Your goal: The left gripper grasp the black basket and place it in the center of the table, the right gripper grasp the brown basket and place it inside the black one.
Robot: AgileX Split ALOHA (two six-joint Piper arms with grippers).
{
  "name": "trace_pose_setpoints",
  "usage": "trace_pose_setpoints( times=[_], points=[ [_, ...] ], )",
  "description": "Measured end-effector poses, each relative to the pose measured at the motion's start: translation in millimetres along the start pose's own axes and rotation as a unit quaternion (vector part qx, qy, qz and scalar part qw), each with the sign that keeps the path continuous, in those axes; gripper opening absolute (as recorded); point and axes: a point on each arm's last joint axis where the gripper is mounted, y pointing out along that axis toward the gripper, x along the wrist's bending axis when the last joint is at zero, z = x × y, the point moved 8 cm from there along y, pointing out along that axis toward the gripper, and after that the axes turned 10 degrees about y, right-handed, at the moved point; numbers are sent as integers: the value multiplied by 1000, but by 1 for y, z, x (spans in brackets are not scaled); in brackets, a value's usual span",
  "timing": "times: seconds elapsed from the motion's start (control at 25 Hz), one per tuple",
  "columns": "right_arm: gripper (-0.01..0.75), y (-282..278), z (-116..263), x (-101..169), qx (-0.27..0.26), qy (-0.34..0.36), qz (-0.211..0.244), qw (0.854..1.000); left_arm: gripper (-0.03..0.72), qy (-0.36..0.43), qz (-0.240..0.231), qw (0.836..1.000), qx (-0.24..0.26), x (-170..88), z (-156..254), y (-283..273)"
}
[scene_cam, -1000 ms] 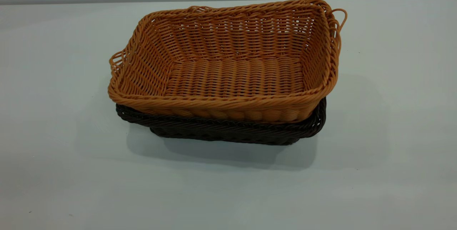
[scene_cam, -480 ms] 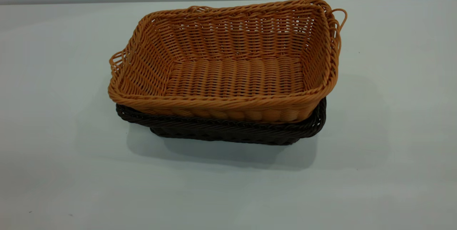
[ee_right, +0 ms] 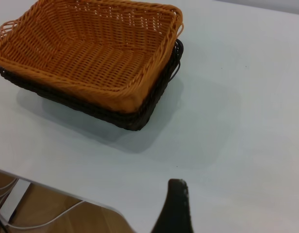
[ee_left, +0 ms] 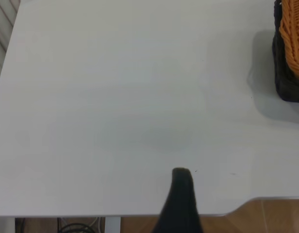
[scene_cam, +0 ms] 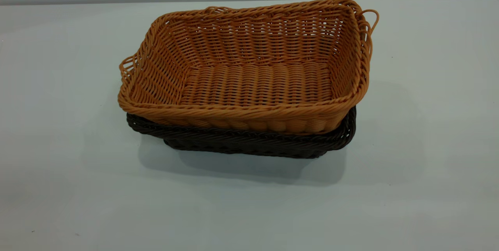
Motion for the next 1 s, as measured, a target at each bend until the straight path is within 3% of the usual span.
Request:
trace_pose_setpoints(
  times=[0.56, 1.0],
  points=[
    [582, 0, 0, -1, -1, 4, 6, 1000, 579, -1, -2, 1000, 1, 1, 1, 0],
    [582, 0, -4, -25, -29, 100, 144, 984, 579, -1, -2, 1000, 1, 1, 1, 0]
  ],
)
